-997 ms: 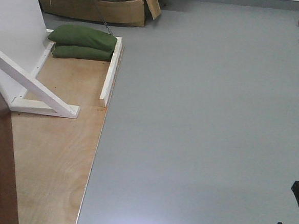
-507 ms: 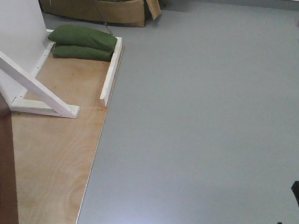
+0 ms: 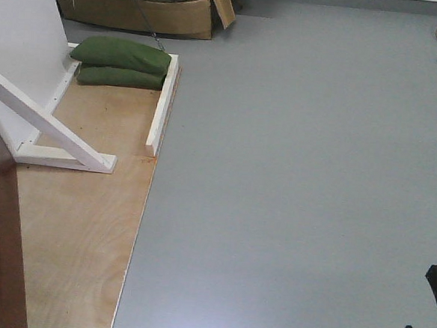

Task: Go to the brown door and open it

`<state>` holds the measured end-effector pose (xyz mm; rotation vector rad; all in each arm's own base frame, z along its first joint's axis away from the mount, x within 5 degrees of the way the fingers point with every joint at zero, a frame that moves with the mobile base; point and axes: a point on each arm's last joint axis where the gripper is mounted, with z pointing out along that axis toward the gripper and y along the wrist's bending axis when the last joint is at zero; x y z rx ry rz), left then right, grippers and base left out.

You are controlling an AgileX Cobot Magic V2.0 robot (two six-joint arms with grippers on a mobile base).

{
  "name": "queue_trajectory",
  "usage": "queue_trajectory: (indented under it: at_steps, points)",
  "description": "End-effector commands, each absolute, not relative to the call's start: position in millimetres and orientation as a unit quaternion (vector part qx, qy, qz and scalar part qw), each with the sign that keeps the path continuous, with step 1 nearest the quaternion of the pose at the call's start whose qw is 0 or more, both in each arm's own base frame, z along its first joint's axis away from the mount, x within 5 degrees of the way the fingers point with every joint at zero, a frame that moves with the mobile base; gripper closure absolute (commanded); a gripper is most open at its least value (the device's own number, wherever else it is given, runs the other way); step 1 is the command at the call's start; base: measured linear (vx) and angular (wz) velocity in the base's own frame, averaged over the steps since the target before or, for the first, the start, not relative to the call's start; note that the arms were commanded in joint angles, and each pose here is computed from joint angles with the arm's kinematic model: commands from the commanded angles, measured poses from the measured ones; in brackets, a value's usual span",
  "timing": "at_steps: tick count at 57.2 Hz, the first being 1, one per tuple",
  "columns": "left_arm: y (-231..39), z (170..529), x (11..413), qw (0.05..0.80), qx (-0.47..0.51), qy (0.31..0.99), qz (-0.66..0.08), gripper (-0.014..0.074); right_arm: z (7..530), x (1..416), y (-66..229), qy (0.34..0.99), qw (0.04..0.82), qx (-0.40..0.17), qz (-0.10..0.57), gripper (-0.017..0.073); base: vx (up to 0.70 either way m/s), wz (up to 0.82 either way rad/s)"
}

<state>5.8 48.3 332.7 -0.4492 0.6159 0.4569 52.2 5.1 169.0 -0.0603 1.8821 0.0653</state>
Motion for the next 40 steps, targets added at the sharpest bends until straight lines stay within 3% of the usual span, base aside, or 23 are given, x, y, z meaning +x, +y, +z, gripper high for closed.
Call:
queue_trajectory:
  at_steps: [1,26,40]
  points:
    - [53.4,346.3,1.9,0.9,-0.254,0.274,0.226,0.0597,174.8,53.8,4.7,0.784,0.62,-0.028,0.023,0.0559,0.0,0.0]
    - [79.1,376.3,1.1,0.789,-0.428,0.344,0.277,0.0597,174.8,53.8,4.7,0.784,0.62,-0.028,0.023,0.0559,0.0,0.0]
    - [80.1,388.7,10.8,0.781,-0.439,0.35,0.274,0.0597,174.8,53.8,4.7,0.784,0.62,-0.028,0.023,0.0559,0.0,0.0]
